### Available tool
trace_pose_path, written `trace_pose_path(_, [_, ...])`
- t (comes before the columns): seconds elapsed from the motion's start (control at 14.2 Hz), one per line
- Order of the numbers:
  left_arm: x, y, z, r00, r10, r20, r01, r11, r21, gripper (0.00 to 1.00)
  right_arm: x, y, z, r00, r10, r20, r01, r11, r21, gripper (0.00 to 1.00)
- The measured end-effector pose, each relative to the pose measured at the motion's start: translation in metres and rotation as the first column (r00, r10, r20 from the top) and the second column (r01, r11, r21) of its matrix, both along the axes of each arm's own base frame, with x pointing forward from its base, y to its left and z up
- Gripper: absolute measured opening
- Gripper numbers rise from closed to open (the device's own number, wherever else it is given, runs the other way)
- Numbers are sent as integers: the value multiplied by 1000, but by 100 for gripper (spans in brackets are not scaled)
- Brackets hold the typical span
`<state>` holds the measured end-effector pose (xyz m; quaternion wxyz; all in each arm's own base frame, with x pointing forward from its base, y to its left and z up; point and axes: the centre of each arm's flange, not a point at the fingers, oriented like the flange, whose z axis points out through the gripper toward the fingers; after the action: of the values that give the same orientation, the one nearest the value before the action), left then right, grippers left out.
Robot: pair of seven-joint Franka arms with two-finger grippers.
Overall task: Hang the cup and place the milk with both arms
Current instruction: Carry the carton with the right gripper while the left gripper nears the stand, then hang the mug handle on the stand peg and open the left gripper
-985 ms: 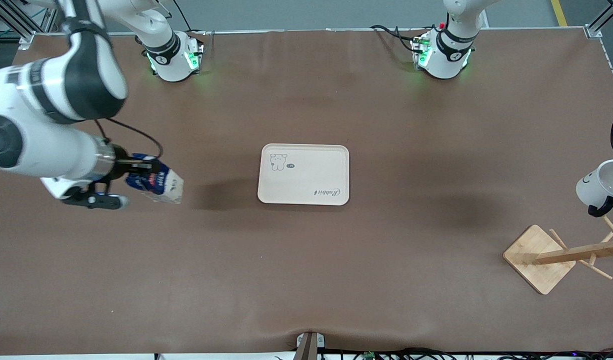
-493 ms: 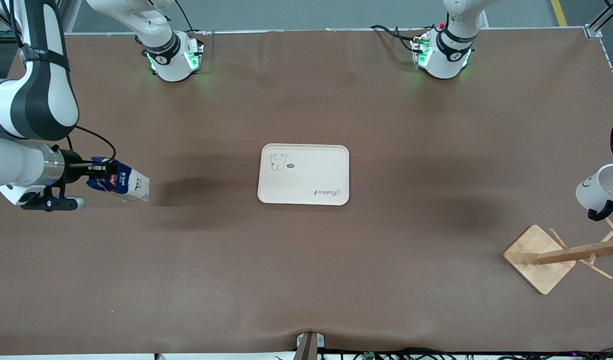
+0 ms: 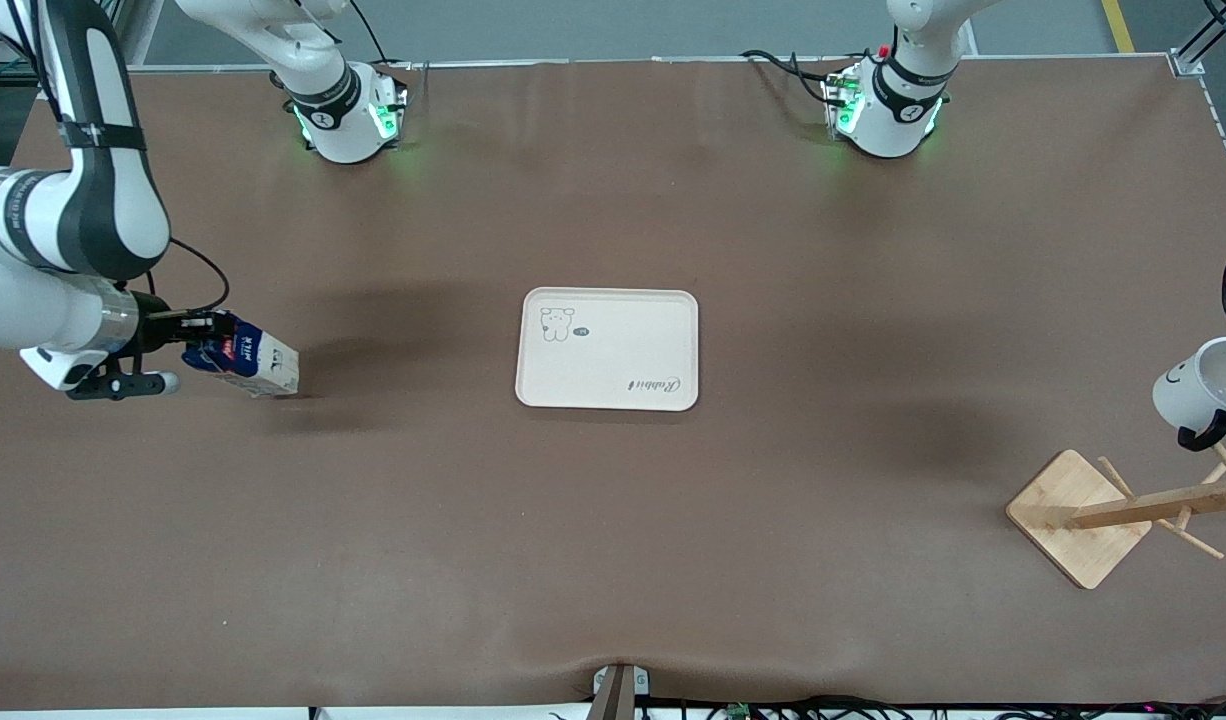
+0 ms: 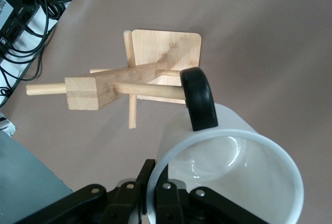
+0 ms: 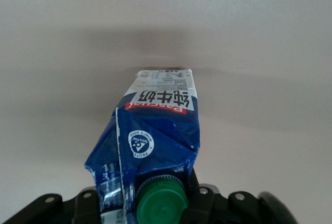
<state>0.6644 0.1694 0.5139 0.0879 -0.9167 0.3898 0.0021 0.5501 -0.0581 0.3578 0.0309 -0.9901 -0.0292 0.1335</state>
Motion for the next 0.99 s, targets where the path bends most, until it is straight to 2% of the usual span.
trace_pose_path(0.56, [10,4,-15,1000,0,20,0,1000,-18,6,-20,-21,-30,1000,-3,25,4,1000,-24,52])
trace_pose_path(0.63, [10,5,-15,1000,6,23,-5,1000,-30,13,-21,-22,-29,1000,-4,25,4,1000,-23,53])
trace_pose_path(0.7, [10,5,-15,1000,15,26,-14,999,-41,22,-21,-22,-30,1000,-4,24,5,1000,-23,59])
trace_pose_path(0.99, [10,3,-15,996,87,38,-84,994,-74,62,-23,-22,-31,1000,-4,17,5,1000,-22,99])
